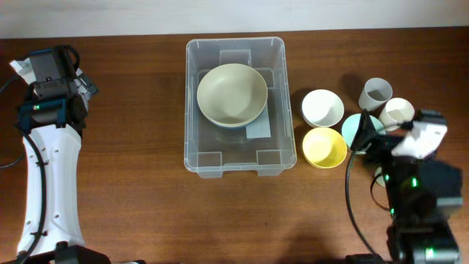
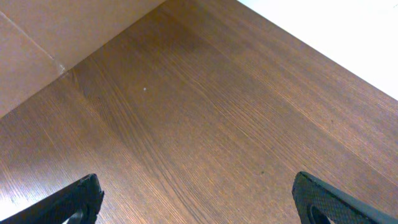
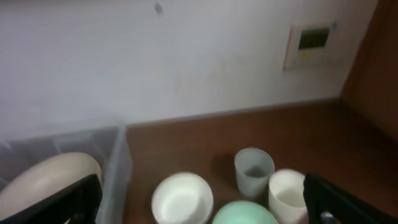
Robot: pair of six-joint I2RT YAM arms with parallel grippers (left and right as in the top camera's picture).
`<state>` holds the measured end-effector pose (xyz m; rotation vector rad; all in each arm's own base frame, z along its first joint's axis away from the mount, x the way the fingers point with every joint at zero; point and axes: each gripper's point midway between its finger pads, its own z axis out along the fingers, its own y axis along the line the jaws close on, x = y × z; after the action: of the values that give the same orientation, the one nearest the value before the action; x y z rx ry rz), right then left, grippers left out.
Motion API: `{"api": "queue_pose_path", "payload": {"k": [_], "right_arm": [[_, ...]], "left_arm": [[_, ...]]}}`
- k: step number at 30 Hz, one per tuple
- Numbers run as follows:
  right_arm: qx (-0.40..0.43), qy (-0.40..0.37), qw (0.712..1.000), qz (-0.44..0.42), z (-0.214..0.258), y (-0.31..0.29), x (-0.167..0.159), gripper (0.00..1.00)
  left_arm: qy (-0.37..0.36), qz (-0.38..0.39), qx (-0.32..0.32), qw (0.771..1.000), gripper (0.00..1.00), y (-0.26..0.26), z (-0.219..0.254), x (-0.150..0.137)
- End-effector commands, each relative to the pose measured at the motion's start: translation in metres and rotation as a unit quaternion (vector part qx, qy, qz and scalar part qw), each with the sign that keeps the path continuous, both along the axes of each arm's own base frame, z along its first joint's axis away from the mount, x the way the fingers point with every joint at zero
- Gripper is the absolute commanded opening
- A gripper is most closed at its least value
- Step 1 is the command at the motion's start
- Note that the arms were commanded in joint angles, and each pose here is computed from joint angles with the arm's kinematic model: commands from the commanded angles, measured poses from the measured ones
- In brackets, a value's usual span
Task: Pack container
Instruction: 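Move the right gripper toward the green cup at the right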
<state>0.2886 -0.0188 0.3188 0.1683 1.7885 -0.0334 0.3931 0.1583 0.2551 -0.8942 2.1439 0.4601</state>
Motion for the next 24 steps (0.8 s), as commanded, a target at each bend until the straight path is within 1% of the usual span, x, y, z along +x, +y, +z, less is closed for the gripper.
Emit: {"api": "queue_pose_path", "payload": {"k": [1, 4, 8, 9, 11, 14, 17, 20, 24], "right_arm": [[-0.002, 0.035, 0.999, -0.018, -0.011, -0.006, 0.009, 0.99], [0.004, 0.076, 0.997, -0.010, -0.033, -0.003, 0.015, 0.99], [-0.001, 0.123, 0.992, -0.026, -0.056, -0.009, 0.016, 0.99], [0.000, 0.131, 0.991, -0.036, -0.060, -0.011, 0.016, 0.99], [0.016, 0.140, 0.986, -0.085, -0.067, -0.026, 0.015, 0.99], [0.066, 0.164, 0.968, -0.178, -0.082, -0.056, 0.004, 0.99], [0.117, 0.192, 0.940, -0.255, -0.097, -0.088, -0.011, 0.99], [0.151, 0.220, 0.918, -0.292, -0.110, -0.114, -0.023, 0.99], [0.211, 0.254, 0.887, -0.322, -0.136, -0.141, -0.038, 0.99]], "left_arm": [[-0.003, 0.004, 0.008, 1.000, 0.99, 0.004, 0.006, -0.001], [-0.003, 0.004, 0.008, 1.000, 1.00, 0.004, 0.006, -0.001], [-0.003, 0.004, 0.008, 1.000, 0.99, 0.004, 0.006, -0.001], [-0.003, 0.004, 0.008, 1.000, 0.99, 0.004, 0.006, -0.001], [-0.003, 0.004, 0.008, 1.000, 0.99, 0.004, 0.006, -0.001], [-0.003, 0.004, 0.008, 1.000, 1.00, 0.004, 0.006, -0.001], [-0.003, 0.004, 0.008, 1.000, 1.00, 0.004, 0.006, -0.001], [-0.003, 0.004, 0.008, 1.000, 0.99, 0.004, 0.006, -0.001], [-0.003, 0.004, 0.008, 1.000, 0.99, 0.004, 0.006, -0.001]]}}
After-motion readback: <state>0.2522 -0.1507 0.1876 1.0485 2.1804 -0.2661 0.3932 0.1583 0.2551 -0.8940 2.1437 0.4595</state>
